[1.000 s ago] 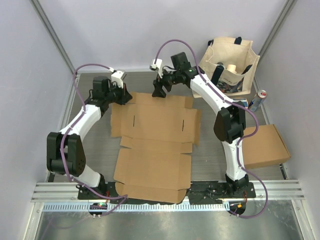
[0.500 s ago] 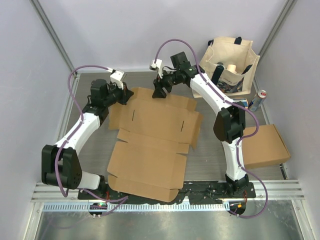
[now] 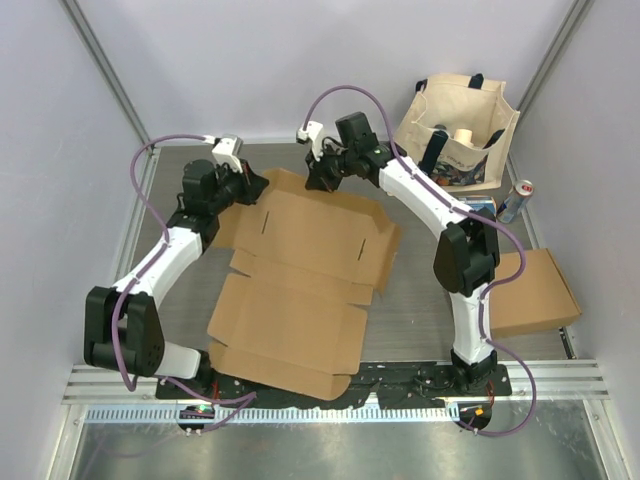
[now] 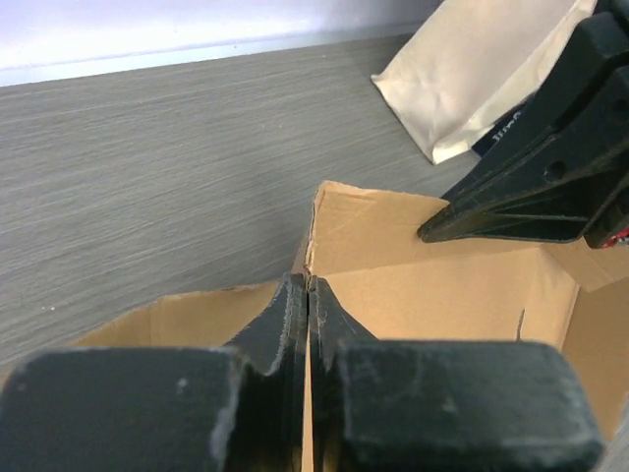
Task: Fold the paper box
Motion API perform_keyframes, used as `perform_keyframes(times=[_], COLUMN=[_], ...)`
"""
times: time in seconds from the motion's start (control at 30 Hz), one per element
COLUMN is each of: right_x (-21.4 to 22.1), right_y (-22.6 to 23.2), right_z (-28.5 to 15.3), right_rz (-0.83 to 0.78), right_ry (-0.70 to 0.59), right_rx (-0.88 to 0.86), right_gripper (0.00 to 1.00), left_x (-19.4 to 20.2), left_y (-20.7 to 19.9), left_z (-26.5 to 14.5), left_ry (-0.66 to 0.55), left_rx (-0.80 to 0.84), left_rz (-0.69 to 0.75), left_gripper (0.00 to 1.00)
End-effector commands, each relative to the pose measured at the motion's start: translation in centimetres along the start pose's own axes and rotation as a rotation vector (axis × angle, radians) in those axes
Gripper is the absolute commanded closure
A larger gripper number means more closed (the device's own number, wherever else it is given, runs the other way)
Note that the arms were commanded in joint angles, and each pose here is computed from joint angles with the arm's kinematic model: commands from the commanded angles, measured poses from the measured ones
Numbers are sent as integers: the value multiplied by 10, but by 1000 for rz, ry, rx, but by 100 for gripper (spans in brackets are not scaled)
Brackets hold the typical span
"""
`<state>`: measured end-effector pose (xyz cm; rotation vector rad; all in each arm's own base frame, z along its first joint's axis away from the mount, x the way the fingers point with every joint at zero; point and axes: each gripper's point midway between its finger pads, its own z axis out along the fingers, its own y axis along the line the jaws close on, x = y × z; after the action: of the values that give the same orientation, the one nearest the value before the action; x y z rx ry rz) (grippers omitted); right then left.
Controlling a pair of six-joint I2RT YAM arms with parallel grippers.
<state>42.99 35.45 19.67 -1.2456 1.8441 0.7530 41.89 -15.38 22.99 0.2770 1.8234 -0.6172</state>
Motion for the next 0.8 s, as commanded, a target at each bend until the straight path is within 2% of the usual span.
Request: perform_keyframes(times=[0.0,0.07,0.13,0.27,0.33,0.43,0.5,0.53,0.6,0.67,0.73,0.77], right_x=[-60,-61,-60,-53,-53,-51,-50,-47,-32,-40,-37,-38], right_y=[-25,-23,-19,-24,-20,-30,-28,-26,-21,-16,-7,-5], right_z=[-44,-47,-45,-41,-35,-38,-38,-37,-34,-38,-35,-38], right_rz=[-166,-244,-307,-389,-424,-461,-526,-560,-638,-660,-688,-686], right_ry=[-106,-83,-43,69,76,106,128,118,176,136,118,106], right_rx=[228,230,251,399,438,569,622,657,724,777,811,835], right_gripper=[99,99,99,99,99,99,99,99,99,99,99,99], left_x=[-18,-6,2,16,10,25,14,21,4,-5,-8,-8], left_y=[-15,-17,-17,-16,-20,-12,1,7,17,25,28,34], left_z=[4,5,5,-5,-16,-33,-52,-60,-78,-88,-90,-90], left_ry=[-102,-85,-62,-34,-55,-15,-79,-72,-153,-192,-187,-183], left_rx=[26,25,11,-28,-30,-118,-228,-274,-345,-385,-400,-416], left_rz=[-176,-306,-395,-466,-460,-468,-467,-473,-477,-494,-546,-571], left_gripper=[88,77,74,56,54,54,57,56,49,47,48,52])
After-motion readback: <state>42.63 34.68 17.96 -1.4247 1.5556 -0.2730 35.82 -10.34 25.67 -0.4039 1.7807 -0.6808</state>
